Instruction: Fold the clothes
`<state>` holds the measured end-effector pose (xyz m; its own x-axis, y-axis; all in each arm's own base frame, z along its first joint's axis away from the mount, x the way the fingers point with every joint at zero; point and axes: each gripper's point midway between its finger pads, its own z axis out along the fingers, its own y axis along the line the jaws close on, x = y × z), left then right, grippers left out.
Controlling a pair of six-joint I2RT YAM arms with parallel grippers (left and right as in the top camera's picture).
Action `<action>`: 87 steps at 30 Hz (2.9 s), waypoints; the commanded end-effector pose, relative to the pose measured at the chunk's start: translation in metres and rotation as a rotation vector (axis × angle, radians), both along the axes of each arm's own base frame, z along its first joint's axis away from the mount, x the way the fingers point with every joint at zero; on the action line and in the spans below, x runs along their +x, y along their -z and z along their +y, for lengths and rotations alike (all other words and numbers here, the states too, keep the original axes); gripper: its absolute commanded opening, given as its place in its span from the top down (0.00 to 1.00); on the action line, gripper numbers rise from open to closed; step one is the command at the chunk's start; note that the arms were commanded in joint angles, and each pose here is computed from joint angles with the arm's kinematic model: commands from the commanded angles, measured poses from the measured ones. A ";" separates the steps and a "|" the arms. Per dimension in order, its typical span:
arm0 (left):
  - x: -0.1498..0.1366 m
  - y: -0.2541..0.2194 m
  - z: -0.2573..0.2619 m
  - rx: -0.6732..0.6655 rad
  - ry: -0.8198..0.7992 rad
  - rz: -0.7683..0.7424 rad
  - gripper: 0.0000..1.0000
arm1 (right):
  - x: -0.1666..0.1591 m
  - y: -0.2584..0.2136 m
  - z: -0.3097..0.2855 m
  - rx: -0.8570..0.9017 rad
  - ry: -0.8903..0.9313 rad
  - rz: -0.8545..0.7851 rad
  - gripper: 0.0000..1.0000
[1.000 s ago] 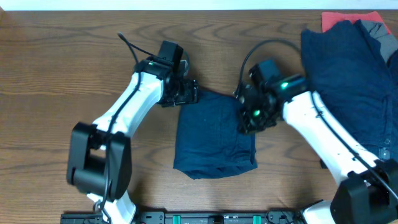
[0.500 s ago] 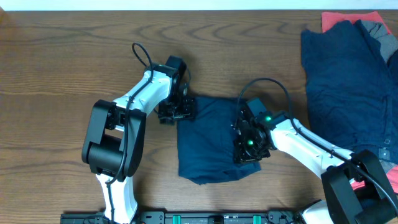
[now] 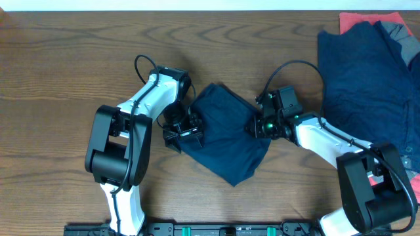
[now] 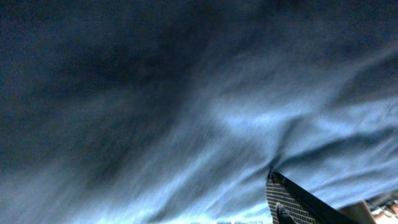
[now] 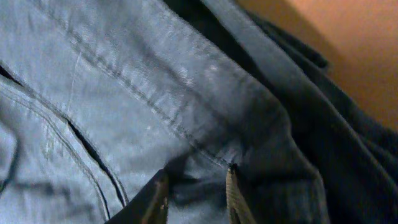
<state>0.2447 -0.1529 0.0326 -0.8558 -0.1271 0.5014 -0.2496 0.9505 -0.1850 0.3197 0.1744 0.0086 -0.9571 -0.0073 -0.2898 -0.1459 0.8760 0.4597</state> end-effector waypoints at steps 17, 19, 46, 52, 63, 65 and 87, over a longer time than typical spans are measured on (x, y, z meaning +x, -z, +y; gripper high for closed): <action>0.145 -0.092 0.024 0.001 0.312 -0.926 0.02 | 0.025 -0.192 -0.022 -0.099 -0.064 -0.350 0.01; 0.150 -0.080 0.014 -0.063 0.347 -0.924 0.02 | 0.017 -0.204 -0.025 -0.093 -0.062 -0.373 0.01; 0.107 0.013 -0.043 -0.508 0.279 -0.561 0.94 | -0.007 -0.198 -0.055 -0.231 -0.008 -0.307 0.01; 0.160 -0.002 0.008 -0.353 0.131 -0.675 0.94 | -0.008 -0.196 -0.058 -0.243 -0.004 -0.302 0.01; 0.249 -0.072 0.248 -0.059 -0.447 -0.975 0.94 | -0.013 -0.190 -0.068 -0.294 0.009 -0.269 0.01; 0.246 -0.075 0.296 0.003 -0.536 -1.011 0.94 | -0.013 -0.190 -0.068 -0.295 0.009 -0.269 0.01; 0.160 -0.049 0.410 0.185 -0.866 -0.817 0.07 | -0.013 -0.189 -0.071 -0.314 0.018 -0.269 0.01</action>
